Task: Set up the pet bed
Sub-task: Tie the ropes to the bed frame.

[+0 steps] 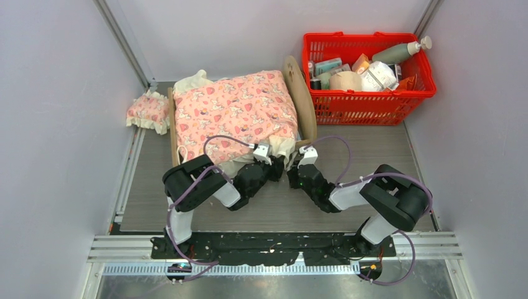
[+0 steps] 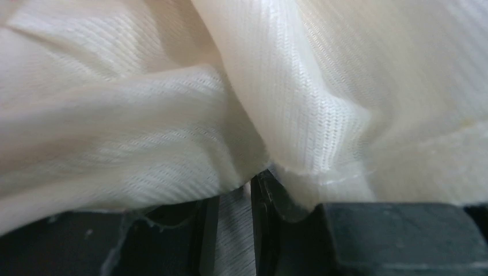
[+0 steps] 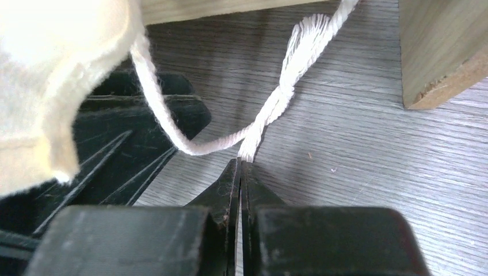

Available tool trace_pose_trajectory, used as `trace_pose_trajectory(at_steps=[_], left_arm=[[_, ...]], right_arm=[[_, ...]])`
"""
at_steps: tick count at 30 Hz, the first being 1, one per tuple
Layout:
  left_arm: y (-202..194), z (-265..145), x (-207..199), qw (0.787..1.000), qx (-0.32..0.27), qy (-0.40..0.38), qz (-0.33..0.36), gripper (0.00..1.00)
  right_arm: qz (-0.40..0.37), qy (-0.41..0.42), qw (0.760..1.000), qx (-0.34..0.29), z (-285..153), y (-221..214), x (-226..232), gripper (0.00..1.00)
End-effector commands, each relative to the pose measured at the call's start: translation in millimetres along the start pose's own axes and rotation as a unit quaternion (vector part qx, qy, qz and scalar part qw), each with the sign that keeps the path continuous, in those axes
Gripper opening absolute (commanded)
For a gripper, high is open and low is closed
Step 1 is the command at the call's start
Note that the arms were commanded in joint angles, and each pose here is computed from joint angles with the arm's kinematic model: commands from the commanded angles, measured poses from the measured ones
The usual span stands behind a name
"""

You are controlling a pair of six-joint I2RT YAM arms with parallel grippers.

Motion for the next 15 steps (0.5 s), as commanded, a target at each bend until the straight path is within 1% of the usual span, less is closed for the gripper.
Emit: trace_pose_trajectory(at_steps=[1,4,8,15], left_arm=[[6.8,7.8,-13.5,1.000,0.009,0.009,0.013,0.30],[4.2,7.6,-15.1,1.000,0.016,0.011,-0.001,0.31],[1.7,7.0,-14.2,1.000,0.015,0.012,-0.020,0.36],[-2.5,10.3,-14.8,0.993,0.020,0.006,-0.112,0.44]], right_arm=[[-0.026,0.014,1.000,-0.009,-7.7,-1.5,-2.2,0.05],[-0.033,0.021,0.999,-0.017,-11.7,-0.6,-4.2,0.05],[-0.039,0.034,0.998,-0.021,-14.0,0.9,-3.2,0.05],[-0.036,0.054,0.998,-0.022,-15.7,-2.0,-0.1,0.05]])
Point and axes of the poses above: each gripper's point midway between its finger pads, its own z axis out along the fingers, its own x axis along the line the jaws close on, y = z × x, the point moved 2 cm from there along -z, back along the fingers, and after that the axes turned 9 degrees about -z, right-handed, at the moved point
